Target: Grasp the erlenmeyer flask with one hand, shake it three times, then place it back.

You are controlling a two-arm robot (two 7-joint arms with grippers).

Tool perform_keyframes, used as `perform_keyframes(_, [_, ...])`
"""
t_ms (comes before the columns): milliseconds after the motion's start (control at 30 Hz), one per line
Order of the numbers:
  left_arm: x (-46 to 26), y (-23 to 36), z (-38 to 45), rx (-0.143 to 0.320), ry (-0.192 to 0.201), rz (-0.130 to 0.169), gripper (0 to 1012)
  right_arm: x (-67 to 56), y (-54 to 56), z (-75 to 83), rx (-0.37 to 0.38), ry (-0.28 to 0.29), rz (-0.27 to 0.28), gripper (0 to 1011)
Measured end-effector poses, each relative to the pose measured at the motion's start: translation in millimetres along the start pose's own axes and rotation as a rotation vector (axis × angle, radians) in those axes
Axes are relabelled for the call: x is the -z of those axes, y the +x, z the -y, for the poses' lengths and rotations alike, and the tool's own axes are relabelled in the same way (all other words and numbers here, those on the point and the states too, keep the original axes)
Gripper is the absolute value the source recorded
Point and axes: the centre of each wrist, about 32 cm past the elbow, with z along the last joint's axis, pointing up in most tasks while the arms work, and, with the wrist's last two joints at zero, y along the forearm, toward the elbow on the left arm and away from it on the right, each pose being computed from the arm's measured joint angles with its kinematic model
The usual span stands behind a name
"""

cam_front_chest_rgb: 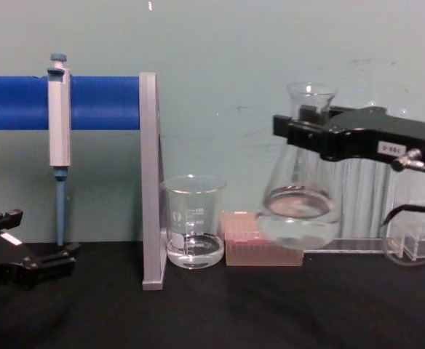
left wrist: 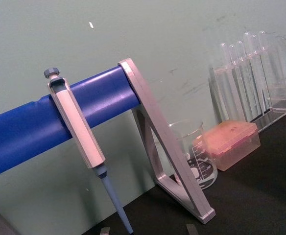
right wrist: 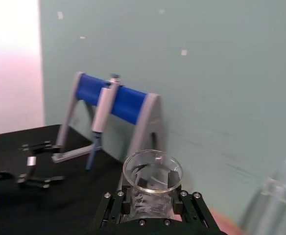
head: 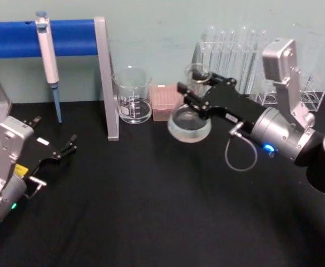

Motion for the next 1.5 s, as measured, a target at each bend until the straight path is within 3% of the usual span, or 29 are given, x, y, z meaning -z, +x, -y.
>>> perform_keyframes(300, [0.0, 0.0, 0.0, 0.000, 0.000, 0.000, 1001, 1.7, 11.1, 9.7, 0.116, -0.012, -0.004, 451])
perform_keyframes(800, [0.0, 0.0, 0.0, 0.000, 0.000, 0.000, 1001, 1.2, 14.3, 17.4, 0.225, -0.043, 0.004, 450])
perform_keyframes(1067, [0.0, 0.0, 0.0, 0.000, 0.000, 0.000, 1001, -0.1, 7.5, 15.4, 0.189, -0.037, -0.001, 450])
perform_keyframes(1500, [0.0, 0.0, 0.0, 0.000, 0.000, 0.000, 1001, -3.3, -11.6, 9.9, 0.051, -0.029, -0.012, 450])
